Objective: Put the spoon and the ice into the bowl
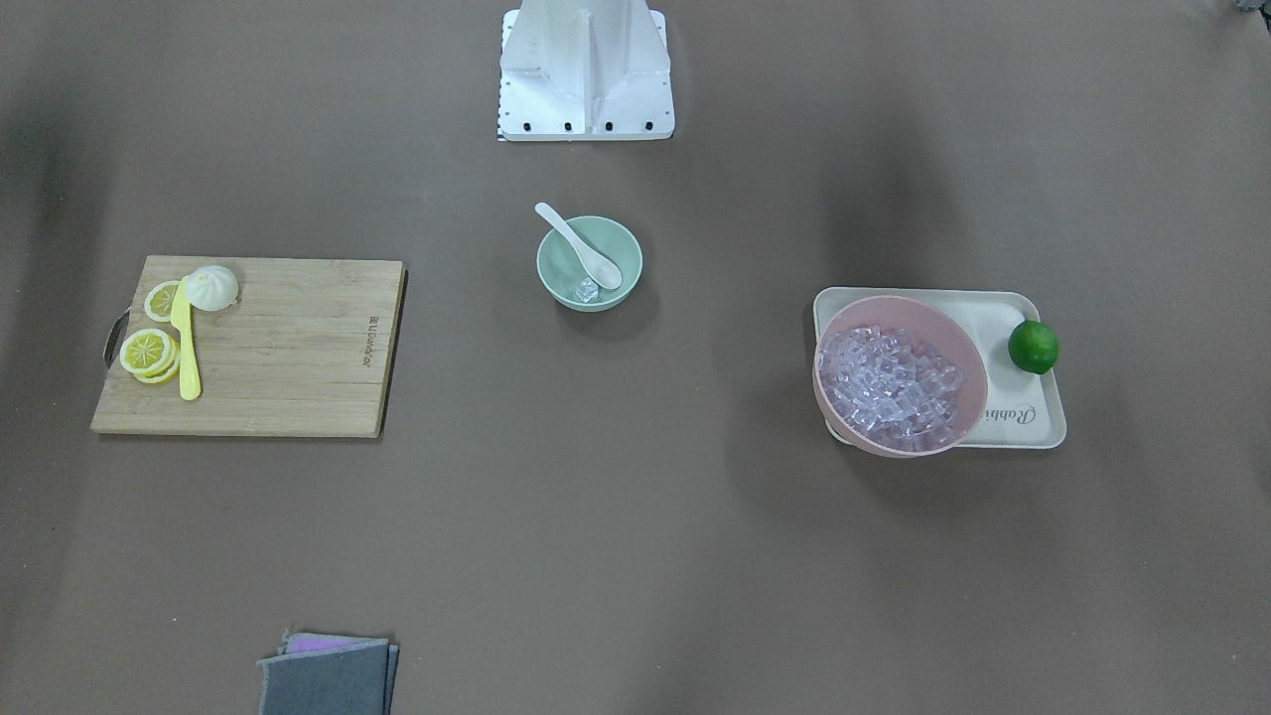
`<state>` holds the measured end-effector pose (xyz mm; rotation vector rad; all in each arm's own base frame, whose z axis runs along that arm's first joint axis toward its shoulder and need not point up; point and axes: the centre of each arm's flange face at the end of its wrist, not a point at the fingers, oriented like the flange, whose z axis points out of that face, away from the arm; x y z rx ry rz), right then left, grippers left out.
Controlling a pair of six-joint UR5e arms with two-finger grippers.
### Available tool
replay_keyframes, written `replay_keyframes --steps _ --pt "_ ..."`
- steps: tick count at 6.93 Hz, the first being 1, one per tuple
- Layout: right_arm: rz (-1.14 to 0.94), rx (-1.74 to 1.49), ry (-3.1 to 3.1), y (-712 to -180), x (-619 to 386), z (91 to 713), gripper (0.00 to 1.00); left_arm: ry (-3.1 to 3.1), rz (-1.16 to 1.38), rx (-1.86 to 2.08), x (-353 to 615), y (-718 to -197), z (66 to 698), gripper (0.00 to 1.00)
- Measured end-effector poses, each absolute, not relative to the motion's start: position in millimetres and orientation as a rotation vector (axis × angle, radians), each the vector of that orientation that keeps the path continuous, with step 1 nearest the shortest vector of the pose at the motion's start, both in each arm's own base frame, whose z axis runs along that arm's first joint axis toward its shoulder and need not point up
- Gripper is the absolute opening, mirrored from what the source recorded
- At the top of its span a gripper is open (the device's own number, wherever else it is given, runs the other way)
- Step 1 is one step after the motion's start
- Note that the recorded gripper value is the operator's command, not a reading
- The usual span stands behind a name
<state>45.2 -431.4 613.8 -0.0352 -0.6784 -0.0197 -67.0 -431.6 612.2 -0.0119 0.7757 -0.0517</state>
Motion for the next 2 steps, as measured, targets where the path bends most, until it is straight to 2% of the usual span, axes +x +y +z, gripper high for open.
replay_keyframes --steps 2 --pt "-0.020 -0.036 -0.682 -430.9 44.7 613.7 1.00 0.774 -0.050 -0.007 -67.1 -431.8 610.0 0.98"
